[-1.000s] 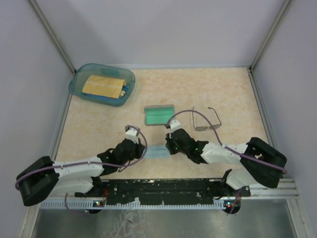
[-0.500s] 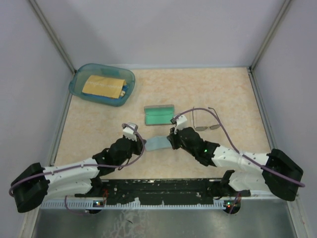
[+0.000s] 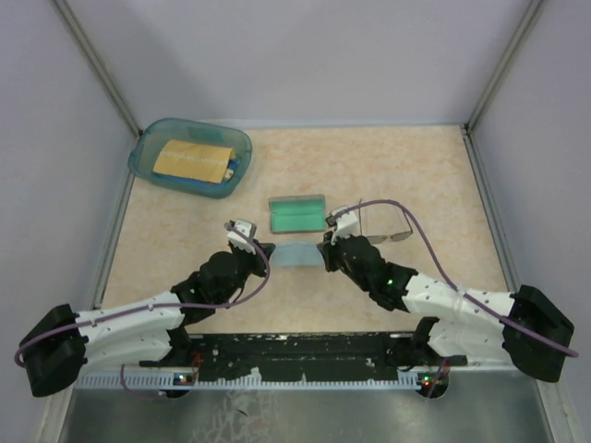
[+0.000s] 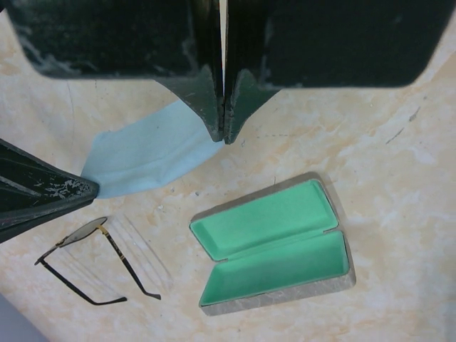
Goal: Organize the sunglasses
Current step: Place the glasses cleaning cloth in the sunglasses case.
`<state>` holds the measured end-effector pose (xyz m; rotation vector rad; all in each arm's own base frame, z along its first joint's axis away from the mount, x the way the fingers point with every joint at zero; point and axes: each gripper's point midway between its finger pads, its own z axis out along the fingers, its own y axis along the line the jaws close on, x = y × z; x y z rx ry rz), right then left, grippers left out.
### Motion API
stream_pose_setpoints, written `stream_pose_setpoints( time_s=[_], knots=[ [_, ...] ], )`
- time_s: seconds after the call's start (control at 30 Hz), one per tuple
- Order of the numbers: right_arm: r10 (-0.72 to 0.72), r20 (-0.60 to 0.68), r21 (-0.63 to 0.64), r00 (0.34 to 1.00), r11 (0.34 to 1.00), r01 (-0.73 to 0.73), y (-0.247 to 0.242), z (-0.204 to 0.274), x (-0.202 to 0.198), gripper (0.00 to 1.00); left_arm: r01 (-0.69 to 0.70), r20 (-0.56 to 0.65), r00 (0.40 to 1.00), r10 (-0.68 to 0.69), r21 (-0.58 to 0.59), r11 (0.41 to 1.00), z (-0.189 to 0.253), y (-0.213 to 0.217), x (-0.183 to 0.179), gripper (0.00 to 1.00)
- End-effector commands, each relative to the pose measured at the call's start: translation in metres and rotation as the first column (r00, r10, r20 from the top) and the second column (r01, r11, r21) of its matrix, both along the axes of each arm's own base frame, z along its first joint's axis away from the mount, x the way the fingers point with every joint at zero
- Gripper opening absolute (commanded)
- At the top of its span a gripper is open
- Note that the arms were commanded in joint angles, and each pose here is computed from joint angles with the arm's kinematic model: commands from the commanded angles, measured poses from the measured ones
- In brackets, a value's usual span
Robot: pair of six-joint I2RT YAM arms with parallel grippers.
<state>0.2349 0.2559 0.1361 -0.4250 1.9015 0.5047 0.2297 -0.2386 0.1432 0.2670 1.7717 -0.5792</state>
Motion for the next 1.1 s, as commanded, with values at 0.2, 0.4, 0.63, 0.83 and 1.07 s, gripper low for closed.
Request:
stream_pose_setpoints(
  time_s=[0.2,0.4,0.63,0.83,1.07],
  knots=[
    [-0.093,0.071,0.066,0.993,0.994,0.089,-0.009,0.037,0.025,0.00,-0.048,0.048,0.998,0.050,-0.040,0.998,0.028,-0.005,0.025,0.00],
    [-0.106,0.069,0.079,0.992,0.992,0.101,-0.011,0.041,0.037,0.00,-0.066,0.028,0.997,0.067,-0.028,0.997,0.024,-0.006,0.036,0.00],
    [-0.112,0.073,0.079,0.991,0.991,0.106,-0.012,0.043,0.048,0.00,-0.069,0.016,0.997,0.069,-0.029,0.997,0.018,-0.010,0.044,0.00],
    [-0.115,0.063,0.075,0.991,0.991,0.110,-0.013,0.038,0.057,0.00,-0.073,0.004,0.997,0.073,-0.038,0.997,0.015,-0.010,0.053,0.00],
    [-0.117,0.045,0.074,0.992,0.991,0.113,-0.014,0.028,0.068,0.00,-0.080,-0.011,0.997,0.079,-0.030,0.996,0.006,-0.011,0.064,0.00]
  ],
)
